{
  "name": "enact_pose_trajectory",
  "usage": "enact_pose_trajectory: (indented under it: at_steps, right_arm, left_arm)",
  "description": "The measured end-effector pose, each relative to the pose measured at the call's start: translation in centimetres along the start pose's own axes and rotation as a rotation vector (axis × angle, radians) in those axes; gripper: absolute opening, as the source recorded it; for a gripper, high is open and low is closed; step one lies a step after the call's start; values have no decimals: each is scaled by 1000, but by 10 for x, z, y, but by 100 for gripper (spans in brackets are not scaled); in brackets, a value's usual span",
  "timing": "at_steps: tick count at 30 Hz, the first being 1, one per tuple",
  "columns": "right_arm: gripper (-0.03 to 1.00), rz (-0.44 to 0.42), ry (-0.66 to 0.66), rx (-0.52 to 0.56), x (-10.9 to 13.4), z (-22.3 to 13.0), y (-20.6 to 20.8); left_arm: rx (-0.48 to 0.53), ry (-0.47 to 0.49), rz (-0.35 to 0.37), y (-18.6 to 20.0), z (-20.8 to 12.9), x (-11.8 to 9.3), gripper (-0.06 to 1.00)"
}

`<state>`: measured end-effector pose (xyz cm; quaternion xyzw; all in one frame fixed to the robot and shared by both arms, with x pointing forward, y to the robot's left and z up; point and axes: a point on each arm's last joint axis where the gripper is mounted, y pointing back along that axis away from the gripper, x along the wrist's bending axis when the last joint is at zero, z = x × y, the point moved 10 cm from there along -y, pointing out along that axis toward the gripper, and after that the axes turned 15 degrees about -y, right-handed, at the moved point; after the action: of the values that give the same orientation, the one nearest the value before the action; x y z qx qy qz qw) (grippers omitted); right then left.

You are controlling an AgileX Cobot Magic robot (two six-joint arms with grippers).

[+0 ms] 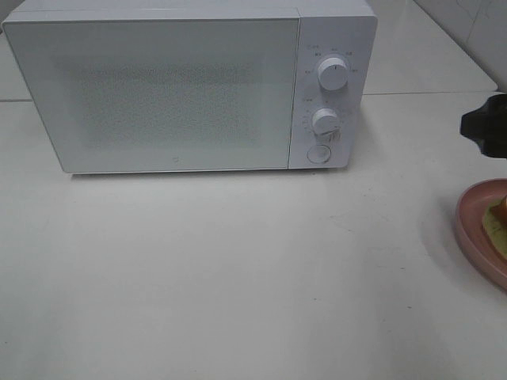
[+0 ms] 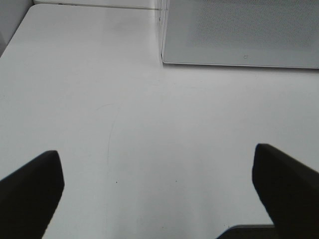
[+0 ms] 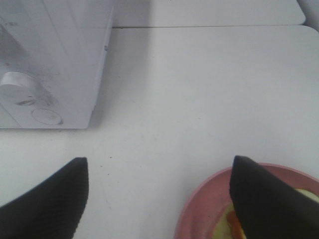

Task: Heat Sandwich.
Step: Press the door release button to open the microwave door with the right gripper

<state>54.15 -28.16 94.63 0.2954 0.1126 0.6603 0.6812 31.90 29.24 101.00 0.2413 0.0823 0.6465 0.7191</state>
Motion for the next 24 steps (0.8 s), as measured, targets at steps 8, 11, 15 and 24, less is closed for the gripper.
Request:
enact_pose_trajectory:
  at_steps: [8,11,15,24]
  right_arm:
    - [77,98,1,-24,36,-20,-25]
    - [77,107,-4,-31,43,-25,-30]
    - [77,118,18,-67,60,-38,-38]
    - [77,35,37,-211,79,-49,-40]
  left_arm:
    - [0,0,0,0,0,0,96]
    - [0,0,0,0,0,0,96]
    - [0,0,0,0,0,0,96]
    - [0,0,0,0,0,0,96]
